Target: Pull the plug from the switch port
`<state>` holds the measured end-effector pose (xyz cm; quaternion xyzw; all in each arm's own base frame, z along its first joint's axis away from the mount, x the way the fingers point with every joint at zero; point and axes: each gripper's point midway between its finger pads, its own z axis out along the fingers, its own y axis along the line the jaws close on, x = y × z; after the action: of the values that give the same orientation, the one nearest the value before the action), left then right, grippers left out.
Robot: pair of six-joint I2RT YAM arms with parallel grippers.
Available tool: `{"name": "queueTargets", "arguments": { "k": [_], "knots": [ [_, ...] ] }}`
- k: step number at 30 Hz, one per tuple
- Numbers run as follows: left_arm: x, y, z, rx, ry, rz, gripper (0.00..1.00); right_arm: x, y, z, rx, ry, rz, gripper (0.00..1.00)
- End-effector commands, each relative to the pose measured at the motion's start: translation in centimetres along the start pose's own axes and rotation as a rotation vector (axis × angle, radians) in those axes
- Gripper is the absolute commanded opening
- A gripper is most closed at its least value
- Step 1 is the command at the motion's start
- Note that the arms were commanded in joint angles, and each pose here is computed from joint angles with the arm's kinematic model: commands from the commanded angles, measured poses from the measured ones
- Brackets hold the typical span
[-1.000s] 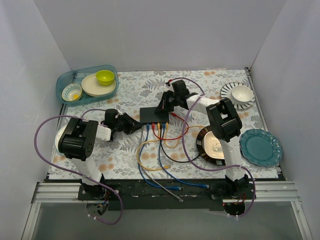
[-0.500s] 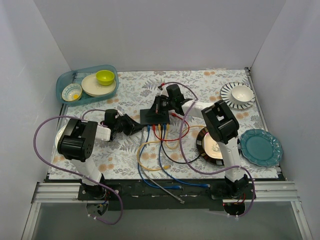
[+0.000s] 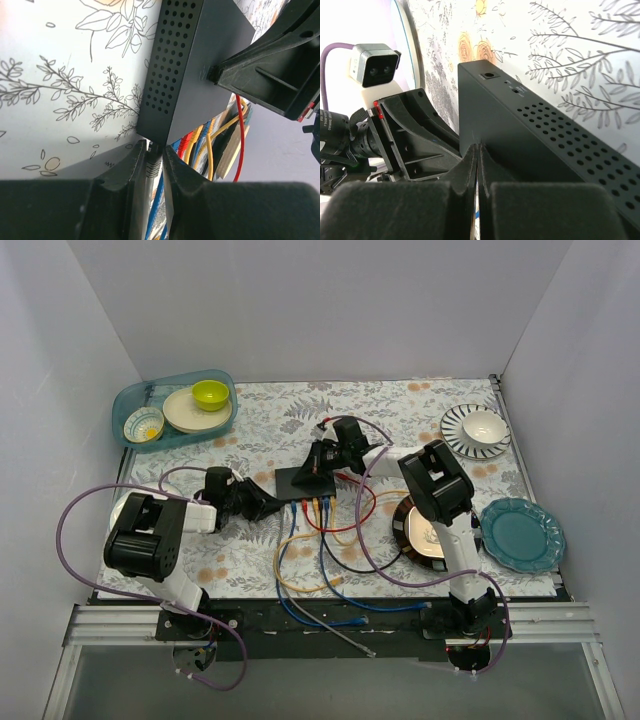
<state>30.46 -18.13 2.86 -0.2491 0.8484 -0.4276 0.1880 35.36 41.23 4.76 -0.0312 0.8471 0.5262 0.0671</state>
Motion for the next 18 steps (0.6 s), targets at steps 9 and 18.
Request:
{"name": "queueTargets", "arguments": {
  "k": [9, 18],
  "knots": [
    [2.9, 1.6, -1.7, -0.054, 0.078, -0.011, 0.00, 0.3, -5.8, 0.3, 0.195, -0.010, -0.001, 0.01],
    [0.9, 0.3, -0.6, -0.067, 0.081, 0.063, 0.00, -9.5, -0.9, -4.4, 0.307, -0.310, -0.186, 0.01]
  ]
}}
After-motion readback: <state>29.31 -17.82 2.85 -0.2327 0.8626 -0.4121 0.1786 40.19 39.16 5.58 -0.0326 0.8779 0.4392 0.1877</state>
